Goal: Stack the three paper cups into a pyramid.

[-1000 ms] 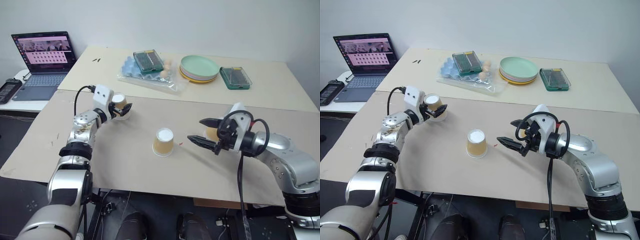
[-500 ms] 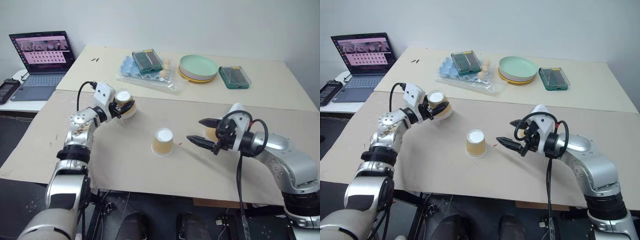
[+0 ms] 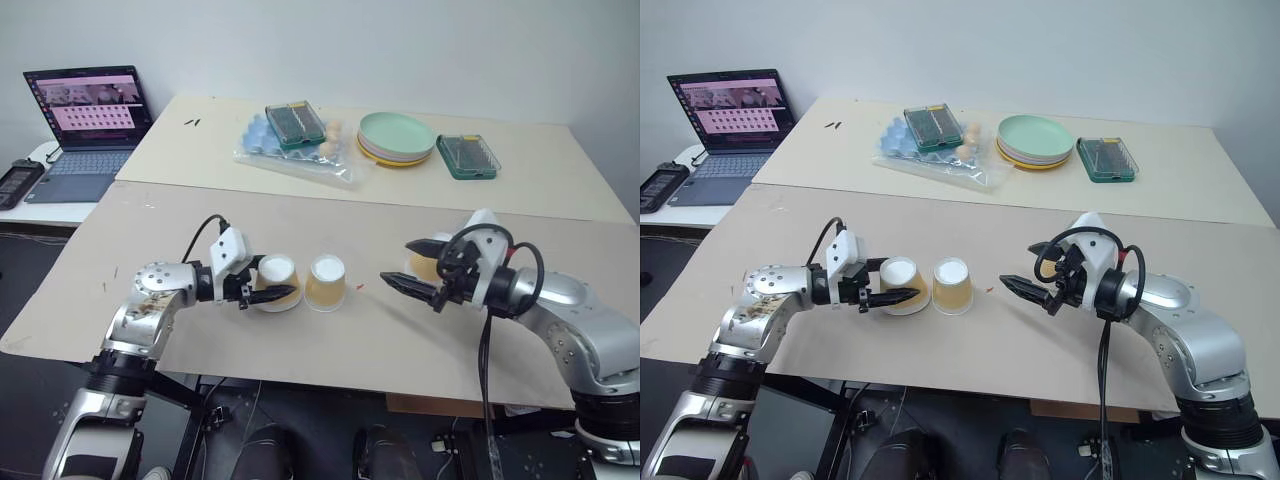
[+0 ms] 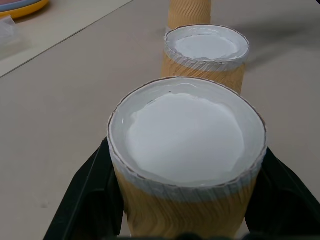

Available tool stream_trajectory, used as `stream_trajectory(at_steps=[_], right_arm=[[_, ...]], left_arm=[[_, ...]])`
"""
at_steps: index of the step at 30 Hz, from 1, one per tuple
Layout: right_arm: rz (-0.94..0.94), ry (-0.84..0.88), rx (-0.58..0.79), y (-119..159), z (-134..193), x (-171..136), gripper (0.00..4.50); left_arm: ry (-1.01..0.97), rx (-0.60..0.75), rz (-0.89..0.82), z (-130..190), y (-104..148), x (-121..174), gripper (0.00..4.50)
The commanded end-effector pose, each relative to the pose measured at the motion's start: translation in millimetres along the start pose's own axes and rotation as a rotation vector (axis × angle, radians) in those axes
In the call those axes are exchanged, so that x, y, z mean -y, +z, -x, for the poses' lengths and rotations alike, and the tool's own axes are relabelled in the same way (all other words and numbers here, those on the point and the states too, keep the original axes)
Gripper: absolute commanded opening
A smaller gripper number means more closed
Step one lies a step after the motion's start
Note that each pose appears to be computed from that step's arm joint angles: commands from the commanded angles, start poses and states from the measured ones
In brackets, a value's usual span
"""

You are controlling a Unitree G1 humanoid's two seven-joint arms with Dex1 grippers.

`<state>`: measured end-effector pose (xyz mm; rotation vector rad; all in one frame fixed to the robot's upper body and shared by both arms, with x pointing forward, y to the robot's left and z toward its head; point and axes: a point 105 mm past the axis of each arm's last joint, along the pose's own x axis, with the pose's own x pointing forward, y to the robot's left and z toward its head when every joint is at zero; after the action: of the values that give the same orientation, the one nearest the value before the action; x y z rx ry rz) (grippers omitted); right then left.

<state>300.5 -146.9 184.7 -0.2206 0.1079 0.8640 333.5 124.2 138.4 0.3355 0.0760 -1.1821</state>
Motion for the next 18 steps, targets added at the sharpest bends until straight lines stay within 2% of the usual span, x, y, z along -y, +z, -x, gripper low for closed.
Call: stream_trajectory(at_steps=[1,3,8,12,14,18], right_arm=[[0.034,-0.017,0.038,15,10,-1,4.50],[0.033,-0.026,0.042,17,13,-1,4.50],[0.024,-0.041,0.050,20,19,-1,4.50],[-0.010,-0.060,0.081,25,34,3,4.50],[-0.023,-0.069,0.023,14,49,5,4.50],[-0.089,-0.127,-0.140,-26,71,14,4.50]], left_arm=[[-0.018,0.012,-0.050,-15,7,-3,2.70],[-0.023,0.018,-0.054,-20,7,-3,2.70],[-0.037,0.040,-0.047,-21,10,-4,4.43],[-0.038,0.045,-0.052,-13,18,-5,4.48],[-0.036,0.035,-0.068,-2,26,-7,4.48],[-0.035,0.038,-0.071,25,50,-7,4.48]])
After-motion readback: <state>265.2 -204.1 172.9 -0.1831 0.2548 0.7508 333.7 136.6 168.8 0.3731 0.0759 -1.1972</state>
